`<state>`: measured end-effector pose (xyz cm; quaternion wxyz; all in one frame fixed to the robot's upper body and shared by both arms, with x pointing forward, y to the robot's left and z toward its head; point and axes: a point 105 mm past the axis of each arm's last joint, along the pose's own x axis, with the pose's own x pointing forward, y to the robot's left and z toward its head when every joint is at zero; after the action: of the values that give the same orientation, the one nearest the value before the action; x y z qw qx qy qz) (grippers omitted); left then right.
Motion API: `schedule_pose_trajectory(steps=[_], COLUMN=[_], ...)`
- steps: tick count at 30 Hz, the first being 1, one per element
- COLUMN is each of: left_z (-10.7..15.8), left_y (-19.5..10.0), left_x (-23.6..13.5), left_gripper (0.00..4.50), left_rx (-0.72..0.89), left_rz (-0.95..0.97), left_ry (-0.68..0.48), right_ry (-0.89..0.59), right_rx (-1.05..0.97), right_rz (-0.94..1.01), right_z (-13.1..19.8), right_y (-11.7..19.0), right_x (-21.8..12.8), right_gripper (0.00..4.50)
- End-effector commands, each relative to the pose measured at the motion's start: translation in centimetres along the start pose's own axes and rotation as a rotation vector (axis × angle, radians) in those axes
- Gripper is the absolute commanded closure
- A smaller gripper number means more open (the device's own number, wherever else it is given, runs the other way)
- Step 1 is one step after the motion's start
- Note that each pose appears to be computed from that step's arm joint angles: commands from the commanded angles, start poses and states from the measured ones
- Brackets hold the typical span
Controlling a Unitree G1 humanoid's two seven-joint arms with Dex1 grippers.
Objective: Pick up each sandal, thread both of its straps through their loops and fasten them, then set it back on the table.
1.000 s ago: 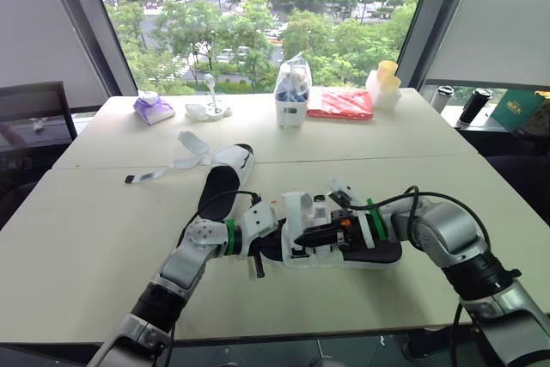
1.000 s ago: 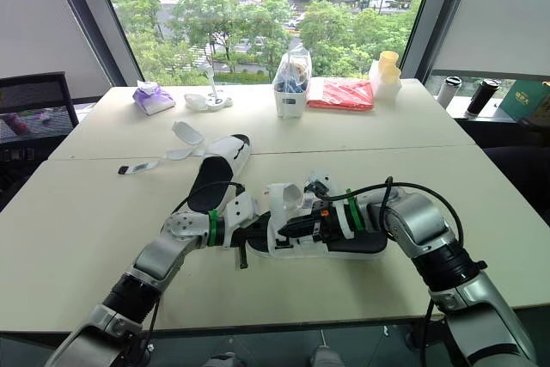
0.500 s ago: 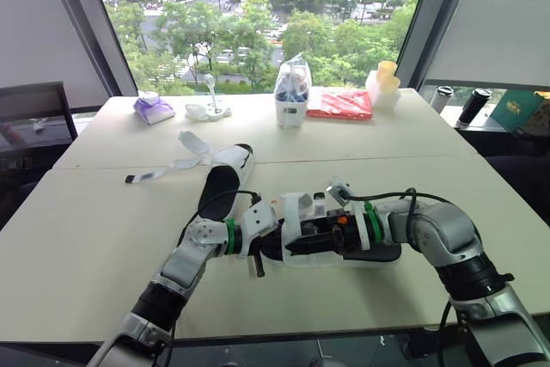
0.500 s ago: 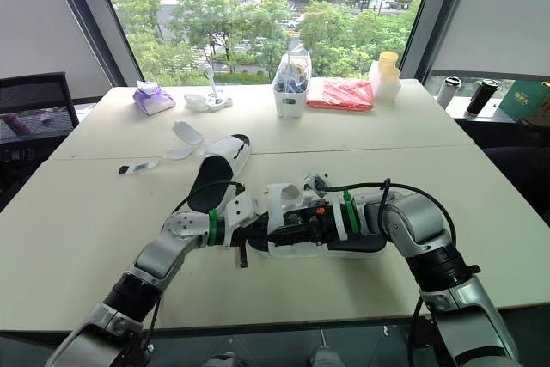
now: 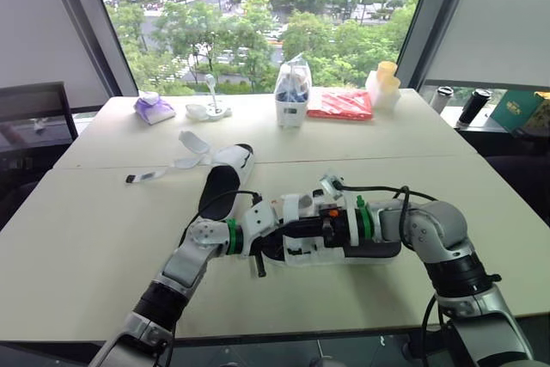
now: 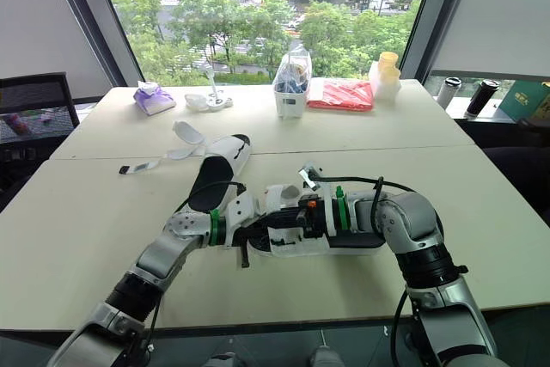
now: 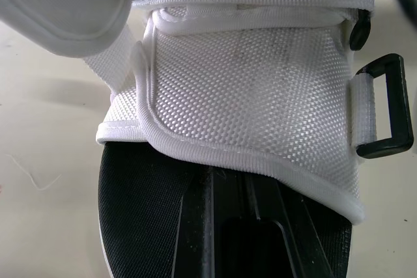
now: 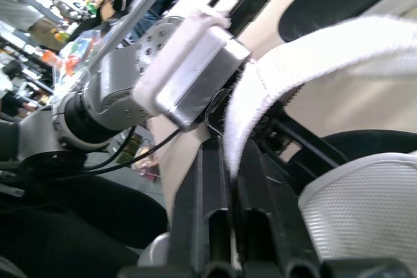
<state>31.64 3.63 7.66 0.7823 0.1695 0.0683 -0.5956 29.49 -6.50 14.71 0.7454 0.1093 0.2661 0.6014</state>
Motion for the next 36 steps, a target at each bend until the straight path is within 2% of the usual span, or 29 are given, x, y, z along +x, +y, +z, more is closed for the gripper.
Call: schedule_pose_trajectory(steps=[1,16,23,29,36], left_z=[-2.9,-3.0,-2.9,-3.0,-2.9], left_y=[-2.1,-2.2,-2.0,-2.0,-2.0], left_x=[0.7,0.5,0.4,0.4,0.7], left_gripper=[4.50,4.50,4.50,4.50,4.50], left_rx=[-0.067,-0.074,-0.074,-0.076,-0.078], left_rz=[-0.063,-0.061,-0.055,-0.055,-0.057], left_ry=[0.090,0.093,0.095,0.096,0.090], right_ry=[-0.028,0.084,0.137,0.119,0.024], right_rx=[-0.018,-0.112,-0.071,-0.012,0.072], right_rz=[0.010,-0.080,-0.023,0.007,0.038], right_z=[1.3,-0.1,-1.2,-0.8,1.1], right_y=[0.5,-1.9,-1.2,-0.7,-0.4], right_x=[-0.8,-1.1,-1.2,-1.5,-1.7], right_gripper=[4.47,4.47,4.47,4.47,4.47])
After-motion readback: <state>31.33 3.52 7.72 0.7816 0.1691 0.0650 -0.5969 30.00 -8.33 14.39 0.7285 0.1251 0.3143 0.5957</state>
